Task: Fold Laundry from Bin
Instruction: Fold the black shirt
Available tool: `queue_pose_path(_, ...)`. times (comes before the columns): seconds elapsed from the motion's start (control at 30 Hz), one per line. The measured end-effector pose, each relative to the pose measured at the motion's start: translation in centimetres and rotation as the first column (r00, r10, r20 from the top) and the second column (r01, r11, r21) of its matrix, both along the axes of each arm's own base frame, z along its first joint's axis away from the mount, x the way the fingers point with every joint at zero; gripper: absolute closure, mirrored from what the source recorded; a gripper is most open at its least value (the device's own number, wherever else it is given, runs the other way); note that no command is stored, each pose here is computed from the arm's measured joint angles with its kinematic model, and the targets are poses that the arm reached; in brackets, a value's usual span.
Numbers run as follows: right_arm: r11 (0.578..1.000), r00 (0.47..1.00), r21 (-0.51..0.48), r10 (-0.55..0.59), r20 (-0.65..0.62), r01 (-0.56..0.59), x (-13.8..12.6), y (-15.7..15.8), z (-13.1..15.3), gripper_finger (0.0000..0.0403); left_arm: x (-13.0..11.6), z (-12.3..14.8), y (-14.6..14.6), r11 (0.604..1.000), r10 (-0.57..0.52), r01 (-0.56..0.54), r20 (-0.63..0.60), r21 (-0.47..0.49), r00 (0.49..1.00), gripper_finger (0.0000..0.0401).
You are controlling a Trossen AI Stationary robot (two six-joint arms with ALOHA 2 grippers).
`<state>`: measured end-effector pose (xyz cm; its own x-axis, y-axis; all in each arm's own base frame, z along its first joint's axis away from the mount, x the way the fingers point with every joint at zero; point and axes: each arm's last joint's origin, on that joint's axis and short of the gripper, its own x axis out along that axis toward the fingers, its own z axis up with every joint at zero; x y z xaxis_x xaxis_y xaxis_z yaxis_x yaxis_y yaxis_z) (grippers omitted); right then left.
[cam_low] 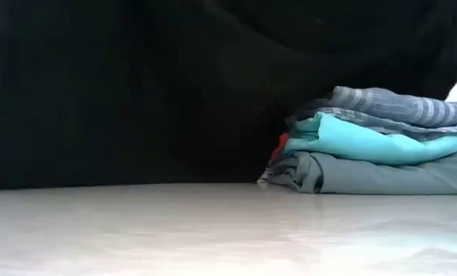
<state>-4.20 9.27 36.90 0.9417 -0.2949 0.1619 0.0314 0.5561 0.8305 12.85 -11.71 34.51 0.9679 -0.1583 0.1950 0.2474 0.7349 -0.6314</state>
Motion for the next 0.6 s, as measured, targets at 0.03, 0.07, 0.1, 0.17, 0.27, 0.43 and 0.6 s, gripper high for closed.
queue_pose_path(0.03, 0.999, 0.998, 0.002, 0.049, -0.045, -0.049, -0.1, 0.7, -0.3, 0.0380, 0.3, -1.0, -0.3, 0.999, -0.003, 0.003, 0.000, -0.043, 1.000, 0.0401)
queue_pose_path(0.07, 0.998, 0.992, 0.032, 0.056, -0.116, -0.052, -0.1, 1.0, -0.4, 0.0380, 0.6, -1.9, -0.6, 0.997, -0.010, 0.010, 0.003, -0.080, 1.000, 0.0401)
queue_pose_path(0.1, 0.996, 0.980, 0.082, 0.060, -0.189, -0.045, 0.3, 0.7, -0.6, 0.0380, 0.8, -2.7, -0.9, 0.993, -0.016, 0.016, 0.004, -0.116, 1.000, 0.0401)
queue_pose_path(0.17, 0.990, 0.967, 0.058, 0.136, -0.215, -0.126, 1.6, 0.5, 0.4, 0.0380, 1.2, -3.8, -1.3, 0.989, -0.038, 0.038, -0.002, -0.145, 0.999, 0.0401)
queue_pose_path(0.27, 0.969, 0.941, 0.138, 0.234, -0.244, -0.205, 2.9, 0.1, 0.1, 0.0380, 1.5, -4.4, -2.1, 0.975, -0.114, 0.109, -0.018, -0.191, 0.993, 0.0401)
queue_pose_path(0.43, 0.959, 0.910, 0.183, 0.267, -0.317, -0.218, 3.6, -1.3, -0.4, 0.0380, 1.8, -5.7, -4.0, 0.924, -0.298, 0.265, -0.085, -0.277, 0.951, 0.0401)
queue_pose_path(0.6, 0.975, 0.880, 0.206, 0.168, -0.445, -0.083, 4.6, -4.3, -1.6, 0.0380, 2.1, -8.2, -6.6, 0.843, -0.456, 0.350, -0.199, -0.409, 0.867, 0.0401)
